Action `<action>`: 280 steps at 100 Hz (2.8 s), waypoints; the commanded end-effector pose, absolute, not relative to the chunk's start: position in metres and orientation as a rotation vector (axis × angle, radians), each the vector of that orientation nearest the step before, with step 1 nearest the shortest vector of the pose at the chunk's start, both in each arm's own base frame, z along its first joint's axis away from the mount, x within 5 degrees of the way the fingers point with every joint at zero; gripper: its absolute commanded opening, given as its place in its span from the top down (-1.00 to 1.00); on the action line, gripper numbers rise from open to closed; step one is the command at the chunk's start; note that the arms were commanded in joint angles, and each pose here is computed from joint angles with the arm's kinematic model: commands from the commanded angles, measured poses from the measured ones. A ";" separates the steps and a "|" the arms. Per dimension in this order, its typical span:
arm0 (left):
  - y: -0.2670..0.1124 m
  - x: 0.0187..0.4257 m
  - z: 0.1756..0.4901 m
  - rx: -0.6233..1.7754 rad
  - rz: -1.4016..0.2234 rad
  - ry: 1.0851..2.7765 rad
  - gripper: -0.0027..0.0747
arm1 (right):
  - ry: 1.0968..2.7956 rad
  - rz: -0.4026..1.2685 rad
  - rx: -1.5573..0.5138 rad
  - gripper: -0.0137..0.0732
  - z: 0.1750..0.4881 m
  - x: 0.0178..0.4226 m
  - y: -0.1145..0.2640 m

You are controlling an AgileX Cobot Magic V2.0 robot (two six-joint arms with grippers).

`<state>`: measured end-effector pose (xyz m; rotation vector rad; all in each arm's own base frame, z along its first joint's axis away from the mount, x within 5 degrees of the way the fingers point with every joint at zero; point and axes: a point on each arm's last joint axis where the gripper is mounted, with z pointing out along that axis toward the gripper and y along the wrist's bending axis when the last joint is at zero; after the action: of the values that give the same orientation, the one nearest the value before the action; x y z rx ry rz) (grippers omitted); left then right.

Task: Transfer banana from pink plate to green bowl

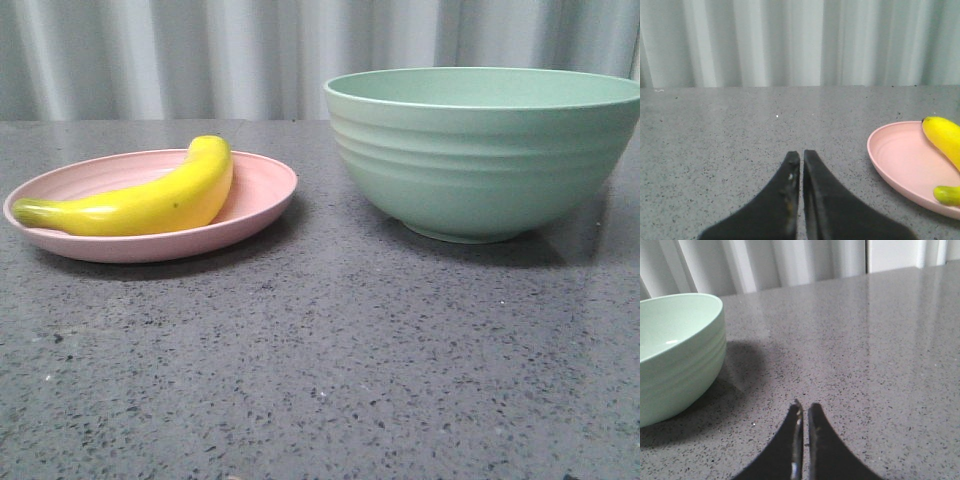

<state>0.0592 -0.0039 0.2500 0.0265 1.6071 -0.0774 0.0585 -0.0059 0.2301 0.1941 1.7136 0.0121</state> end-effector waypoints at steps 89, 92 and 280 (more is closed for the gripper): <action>-0.016 0.130 0.326 0.048 -0.140 1.533 -0.16 | 1.907 0.021 0.225 0.83 0.281 0.107 -0.011; -0.019 0.133 0.329 0.063 -0.155 1.544 -0.16 | 1.902 0.021 0.225 0.83 0.280 0.107 -0.011; -0.191 0.256 0.264 0.704 -0.328 2.327 0.09 | 1.837 0.020 0.217 0.83 0.285 0.109 -0.012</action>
<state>0.2528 -0.1870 0.2419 0.7366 2.4340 -0.2845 0.1046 -0.0106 0.2716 0.2262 1.9301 0.0247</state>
